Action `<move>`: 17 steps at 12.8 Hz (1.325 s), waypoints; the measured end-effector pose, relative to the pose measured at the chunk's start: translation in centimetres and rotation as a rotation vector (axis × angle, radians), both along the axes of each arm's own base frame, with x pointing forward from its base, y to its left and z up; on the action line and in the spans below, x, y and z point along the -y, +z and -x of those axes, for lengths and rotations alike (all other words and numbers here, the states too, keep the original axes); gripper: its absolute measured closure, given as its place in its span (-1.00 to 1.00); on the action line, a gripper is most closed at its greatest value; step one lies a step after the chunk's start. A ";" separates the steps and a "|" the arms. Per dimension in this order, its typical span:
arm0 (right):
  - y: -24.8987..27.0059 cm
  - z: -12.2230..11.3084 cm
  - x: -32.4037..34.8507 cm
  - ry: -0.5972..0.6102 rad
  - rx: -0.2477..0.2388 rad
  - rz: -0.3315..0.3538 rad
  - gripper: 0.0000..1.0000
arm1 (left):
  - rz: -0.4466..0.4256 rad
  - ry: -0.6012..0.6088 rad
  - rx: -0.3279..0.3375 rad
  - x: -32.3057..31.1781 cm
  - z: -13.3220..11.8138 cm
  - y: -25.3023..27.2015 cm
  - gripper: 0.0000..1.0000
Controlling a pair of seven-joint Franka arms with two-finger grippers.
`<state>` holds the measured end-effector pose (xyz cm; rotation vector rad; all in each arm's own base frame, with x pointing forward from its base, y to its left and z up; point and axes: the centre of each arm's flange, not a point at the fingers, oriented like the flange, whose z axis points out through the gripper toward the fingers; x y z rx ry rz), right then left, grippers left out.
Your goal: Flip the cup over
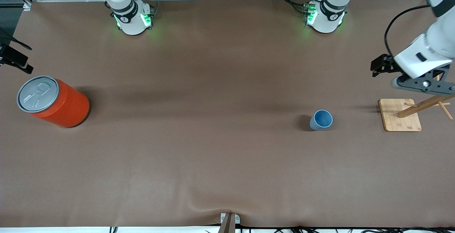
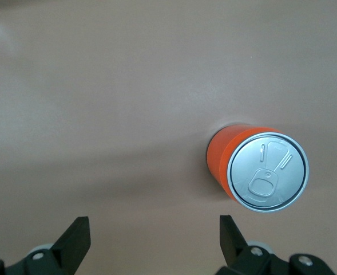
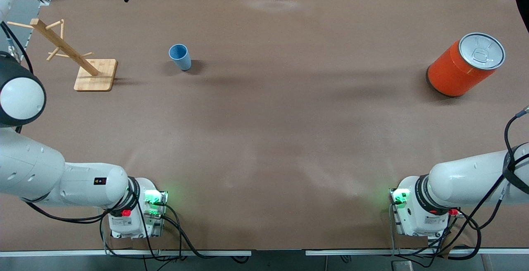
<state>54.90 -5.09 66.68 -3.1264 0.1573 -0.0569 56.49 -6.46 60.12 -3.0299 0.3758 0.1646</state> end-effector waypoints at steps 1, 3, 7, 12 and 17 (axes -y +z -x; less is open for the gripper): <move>0.0 0.0 0.0 0.000 0.000 0.000 -1.00 | 0.024 0.034 0.004 0.0 0.0 0.5 -1.00; 0.0 0.0 0.0 0.001 0.000 0.000 -1.00 | 0.077 0.147 0.022 -1.0 0.4 2.0 -1.00; -0.1 0.0 0.0 0.001 -0.002 0.000 -1.00 | 0.080 0.165 0.046 -1.1 3.0 4.7 -1.00; -0.3 -0.2 -0.1 0.002 -0.005 -0.001 -1.00 | 0.035 0.079 0.030 -1.0 2.6 3.7 -1.00; -0.3 -0.2 -0.1 0.002 -0.006 -0.001 -1.00 | 0.056 0.117 0.030 -1.6 2.6 3.9 -1.00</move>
